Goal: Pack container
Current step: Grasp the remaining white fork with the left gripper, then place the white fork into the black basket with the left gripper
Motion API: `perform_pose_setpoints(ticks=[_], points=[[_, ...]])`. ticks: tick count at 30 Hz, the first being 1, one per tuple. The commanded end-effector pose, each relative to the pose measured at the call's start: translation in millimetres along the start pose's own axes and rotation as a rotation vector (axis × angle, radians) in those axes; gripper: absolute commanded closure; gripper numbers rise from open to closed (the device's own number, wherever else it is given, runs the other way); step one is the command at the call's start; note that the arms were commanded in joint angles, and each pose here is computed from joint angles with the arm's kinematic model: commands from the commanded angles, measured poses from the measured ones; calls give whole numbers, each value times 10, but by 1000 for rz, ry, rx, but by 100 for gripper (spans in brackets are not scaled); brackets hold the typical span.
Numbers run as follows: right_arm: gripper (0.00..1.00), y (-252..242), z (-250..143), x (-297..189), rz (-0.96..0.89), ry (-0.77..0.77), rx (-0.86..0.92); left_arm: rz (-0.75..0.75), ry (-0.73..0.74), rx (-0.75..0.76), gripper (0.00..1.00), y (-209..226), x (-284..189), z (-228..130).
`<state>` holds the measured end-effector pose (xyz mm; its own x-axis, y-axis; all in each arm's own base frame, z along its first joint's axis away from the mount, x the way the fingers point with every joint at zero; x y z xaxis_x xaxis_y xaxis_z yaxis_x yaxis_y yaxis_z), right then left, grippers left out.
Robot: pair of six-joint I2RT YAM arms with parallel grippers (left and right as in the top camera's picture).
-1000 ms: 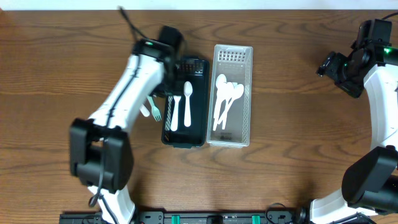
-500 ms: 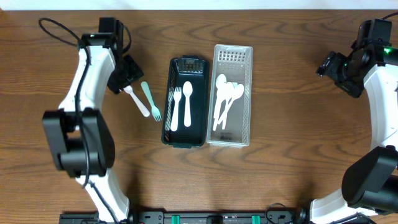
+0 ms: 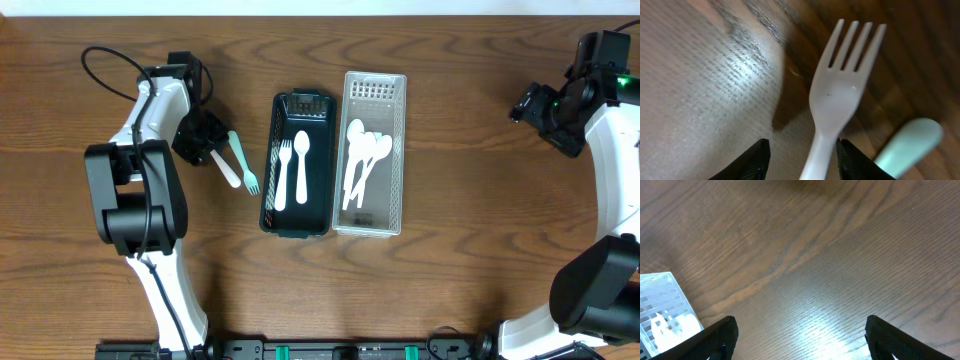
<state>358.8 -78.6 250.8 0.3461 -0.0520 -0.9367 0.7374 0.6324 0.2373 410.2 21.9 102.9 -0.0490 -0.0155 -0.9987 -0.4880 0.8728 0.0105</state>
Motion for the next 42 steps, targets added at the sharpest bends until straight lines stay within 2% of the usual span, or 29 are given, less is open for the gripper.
perform_pose_setpoints(ticks=[1, 5, 6, 8, 9, 14, 19, 24, 27, 30, 36, 38, 39, 40, 41, 42], points=[[16, -22, 0, 30, -21, -4, -6, 21, 29, 47, 58, 29, 117, -5], [16, -23, -1, 30, -22, -3, -6, 22, 28, 76, 69, 25, 149, 6], [16, -23, -2, 30, -22, -3, -6, 21, 25, 76, 74, 24, 149, 10], [16, -23, -2, 30, -22, -3, -6, 19, 22, 76, 91, 22, 148, 13], [16, -24, -3, 30, -22, -2, -6, 19, 25, 84, 94, 22, 148, 11], [16, -26, -6, 29, -23, 0, -6, 24, 42, 232, 94, 34, -48, -18], [15, -26, -7, 29, -23, 1, -6, -19, -42, 347, 94, -6, -771, -48], [16, -25, -5, 30, -22, 0, -5, -211, -214, 548, 95, -330, -1625, -423], [15, -22, -2, 30, -20, -3, -5, -242, -288, 695, 94, -606, -1877, -759], [15, -22, -2, 30, -21, -2, -5, -232, -291, 869, 94, -952, -1875, -1100], [16, -22, -2, 30, -21, -2, -5, -44, -232, 1002, 92, -1414, -1244, -1404], [16, -22, -2, 30, -21, -2, -5, -24, -184, 995, 89, -1473, -1030, -1387], [16, -23, -3, 30, -21, -2, -5, -15, -165, 983, 83, -1488, -947, -1365], [16, -23, -3, 30, -21, -2, -5, -12, -158, 972, 64, -1491, -911, -1344], [16, -23, -3, 30, -21, -1, -5, -13, -158, 961, 38, -1481, -903, -1318], [16, -22, -2, 30, -21, -2, -5, -15, -162, 942, 20, -1461, -926, -1291]])
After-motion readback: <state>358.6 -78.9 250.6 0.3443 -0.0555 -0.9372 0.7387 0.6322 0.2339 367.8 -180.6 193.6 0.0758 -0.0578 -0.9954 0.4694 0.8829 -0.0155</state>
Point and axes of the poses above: each gripper's point midway between its finger pads, its own x axis out along the fingers, its own y axis along the line the jaws close on, z = x × y, the point moved 10 cm from there along -x, back along the fingers, and after that the axes turned 15 degrees about x, right-handed, at the moved point
